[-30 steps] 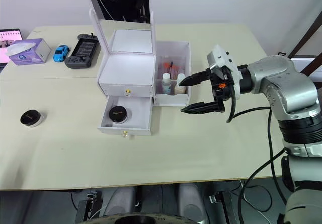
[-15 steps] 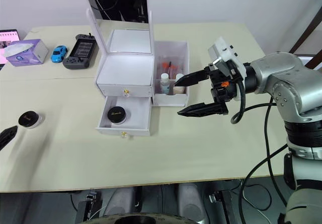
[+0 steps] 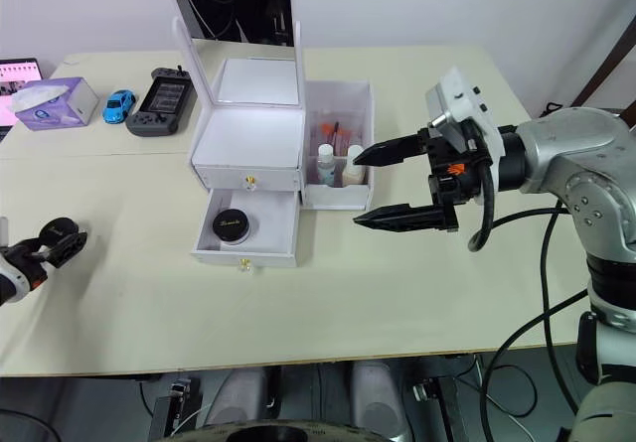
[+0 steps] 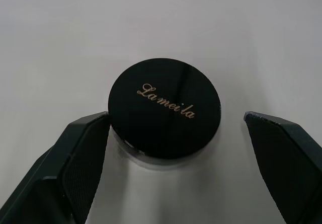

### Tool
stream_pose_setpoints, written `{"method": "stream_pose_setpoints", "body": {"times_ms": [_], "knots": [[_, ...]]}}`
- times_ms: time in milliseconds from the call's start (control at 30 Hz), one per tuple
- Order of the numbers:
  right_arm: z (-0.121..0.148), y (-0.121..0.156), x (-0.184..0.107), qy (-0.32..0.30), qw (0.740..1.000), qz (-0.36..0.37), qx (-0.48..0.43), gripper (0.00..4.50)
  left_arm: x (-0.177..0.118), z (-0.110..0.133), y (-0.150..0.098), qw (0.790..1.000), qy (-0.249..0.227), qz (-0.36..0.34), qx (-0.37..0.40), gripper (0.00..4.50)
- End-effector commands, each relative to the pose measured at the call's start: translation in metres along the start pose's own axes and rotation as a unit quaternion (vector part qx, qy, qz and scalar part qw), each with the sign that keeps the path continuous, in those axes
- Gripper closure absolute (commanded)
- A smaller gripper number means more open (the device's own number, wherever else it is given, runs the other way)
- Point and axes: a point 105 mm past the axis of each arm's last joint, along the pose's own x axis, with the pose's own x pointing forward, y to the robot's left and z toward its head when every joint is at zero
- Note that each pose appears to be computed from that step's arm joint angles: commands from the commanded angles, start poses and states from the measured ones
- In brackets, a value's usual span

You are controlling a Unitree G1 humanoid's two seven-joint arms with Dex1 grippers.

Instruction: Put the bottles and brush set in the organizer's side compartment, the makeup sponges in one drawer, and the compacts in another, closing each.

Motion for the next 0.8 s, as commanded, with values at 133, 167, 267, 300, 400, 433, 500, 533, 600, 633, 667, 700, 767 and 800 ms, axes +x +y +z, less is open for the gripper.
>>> {"method": "stream_pose_setpoints", "body": {"times_ms": [133,167,267,300,400,433,500,533,600,633,667,700,767,800], "knots": [[0.009,0.002,-0.007,0.001,1.0,-0.017,-0.023,0.0,0.005,0.013,0.008,0.999,-0.003,0.017,0.039,0.3],[0.009,0.003,-0.007,0.002,1.0,-0.019,-0.023,0.0,0.006,0.013,0.008,0.999,-0.002,0.016,0.04,0.61],[0.008,0.003,-0.008,0.003,1.0,-0.02,-0.023,0.0,0.009,0.015,0.008,0.999,-0.001,0.015,0.042,1.84],[0.008,0.004,-0.008,0.004,1.0,-0.021,-0.022,0.0,0.01,0.015,0.008,0.999,0.0,0.014,0.043,1.83],[0.007,0.004,-0.01,0.005,0.999,-0.027,-0.02,0.0,0.01,0.025,0.005,0.998,-0.007,0.001,0.058,1.83],[0.006,0.004,-0.011,0.006,0.999,-0.028,-0.02,0.0,0.01,0.032,0.002,0.998,-0.015,-0.008,0.066,1.83],[0.006,0.004,-0.011,0.006,0.999,-0.028,-0.02,0.0,0.009,0.046,-0.008,0.996,-0.037,-0.035,0.076,1.83],[0.006,0.004,-0.011,0.006,0.999,-0.028,-0.019,0.0,0.007,0.058,-0.02,0.992,-0.056,-0.067,0.086,1.83],[0.006,0.004,-0.012,0.005,0.999,-0.028,-0.019,0.0,0.001,0.077,-0.044,0.982,-0.088,-0.131,0.105,1.83],[0.006,0.004,-0.011,0.005,0.999,-0.027,-0.019,0.0,-0.002,0.084,-0.058,0.974,-0.096,-0.163,0.122,1.83],[0.006,0.004,-0.011,0.004,0.999,-0.026,-0.018,0.0,-0.005,0.082,-0.078,0.958,-0.084,-0.215,0.169,1.83],[0.005,0.004,-0.01,0.003,1.0,-0.026,-0.018,0.0,-0.007,0.078,-0.092,0.944,-0.072,-0.25,0.2,1.83],[0.004,0.004,-0.009,0.003,1.0,-0.023,-0.016,0.0,-0.014,0.081,-0.124,0.918,-0.072,-0.328,0.211,1.83],[0.003,0.004,-0.008,0.003,1.0,-0.022,-0.015,0.0,-0.016,0.083,-0.132,0.911,-0.074,-0.347,0.21,1.83]]}}
